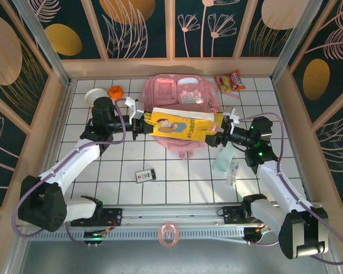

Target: Pack the student bag

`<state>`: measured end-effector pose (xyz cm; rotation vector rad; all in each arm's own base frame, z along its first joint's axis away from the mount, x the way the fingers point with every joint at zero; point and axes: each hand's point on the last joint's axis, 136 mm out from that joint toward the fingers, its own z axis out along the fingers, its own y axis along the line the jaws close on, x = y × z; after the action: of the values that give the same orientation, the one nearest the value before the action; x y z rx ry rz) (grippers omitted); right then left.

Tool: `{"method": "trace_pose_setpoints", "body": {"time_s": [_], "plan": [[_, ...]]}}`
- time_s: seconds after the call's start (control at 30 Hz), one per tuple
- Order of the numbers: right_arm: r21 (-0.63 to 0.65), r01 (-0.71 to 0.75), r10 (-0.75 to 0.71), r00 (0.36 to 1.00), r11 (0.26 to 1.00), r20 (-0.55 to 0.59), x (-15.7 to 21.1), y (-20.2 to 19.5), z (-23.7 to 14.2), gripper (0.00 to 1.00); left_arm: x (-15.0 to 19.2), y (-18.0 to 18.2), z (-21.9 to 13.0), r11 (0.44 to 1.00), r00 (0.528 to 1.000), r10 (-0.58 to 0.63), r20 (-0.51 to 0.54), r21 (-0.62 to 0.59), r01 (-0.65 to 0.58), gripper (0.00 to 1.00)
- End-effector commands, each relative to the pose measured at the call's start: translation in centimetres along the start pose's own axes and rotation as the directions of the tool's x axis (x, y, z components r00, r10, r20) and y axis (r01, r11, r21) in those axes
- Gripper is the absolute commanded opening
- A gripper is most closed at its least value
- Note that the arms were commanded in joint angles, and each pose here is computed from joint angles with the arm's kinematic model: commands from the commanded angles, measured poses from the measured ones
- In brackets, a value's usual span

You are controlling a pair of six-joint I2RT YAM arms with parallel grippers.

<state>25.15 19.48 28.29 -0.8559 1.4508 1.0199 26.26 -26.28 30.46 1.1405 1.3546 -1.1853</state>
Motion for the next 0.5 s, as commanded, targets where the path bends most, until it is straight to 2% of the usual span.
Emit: {"method": "trace_pose_setpoints", "body": {"time_s": [0.0, 0.13, 0.23, 0.3, 0.4, 0.43, 0.47], "plan": [[-0.171, 0.013, -0.001, 0.998, 0.985, 0.065, -2.1, 2.8, -0.2, 0.76, -4.7, -1.7, -0.2, 0.99, 0.99, 0.107, 0.093, 0.083, -0.115, 0.0], [-0.243, -0.022, 0.038, 0.997, 0.97, 0.062, -2.3, 3.3, 0.3, 0.7, -5.0, -1.7, 0.0, 0.991, 0.992, 0.075, 0.105, 0.105, -0.086, 0.0], [-0.291, -0.045, 0.06, 0.997, 0.956, 0.046, -2.4, 3.6, 1.0, 0.57, -4.9, -1.5, 0.3, 0.991, 0.993, 0.062, 0.105, 0.114, -0.074, 0.0], [-0.305, -0.057, 0.071, 0.997, 0.951, 0.034, -2.3, 3.4, 1.3, 0.45, -4.7, -1.4, 0.5, 0.991, 0.993, 0.056, 0.104, 0.117, -0.068, 0.0], [-0.306, -0.052, 0.069, 0.997, 0.95, 0.045, -2.6, 3.1, 1.4, 0.16, -3.9, -0.5, 0.8, 0.995, 0.996, 0.031, 0.089, 0.096, -0.039, 0.01], [-0.301, -0.048, 0.069, 0.996, 0.952, 0.057, -2.9, 3.0, 1.4, 0.04, -3.5, -0.1, 0.9, 0.996, 0.997, 0.027, 0.078, 0.078, -0.034, 0.06], [-0.284, -0.051, 0.075, 0.995, 0.957, 0.073, -3.3, 2.6, 1.2, 0.0, -2.8, 0.7, 1.1, 0.999, 0.998, 0.024, 0.061, 0.045, -0.027, 0.16]]}}
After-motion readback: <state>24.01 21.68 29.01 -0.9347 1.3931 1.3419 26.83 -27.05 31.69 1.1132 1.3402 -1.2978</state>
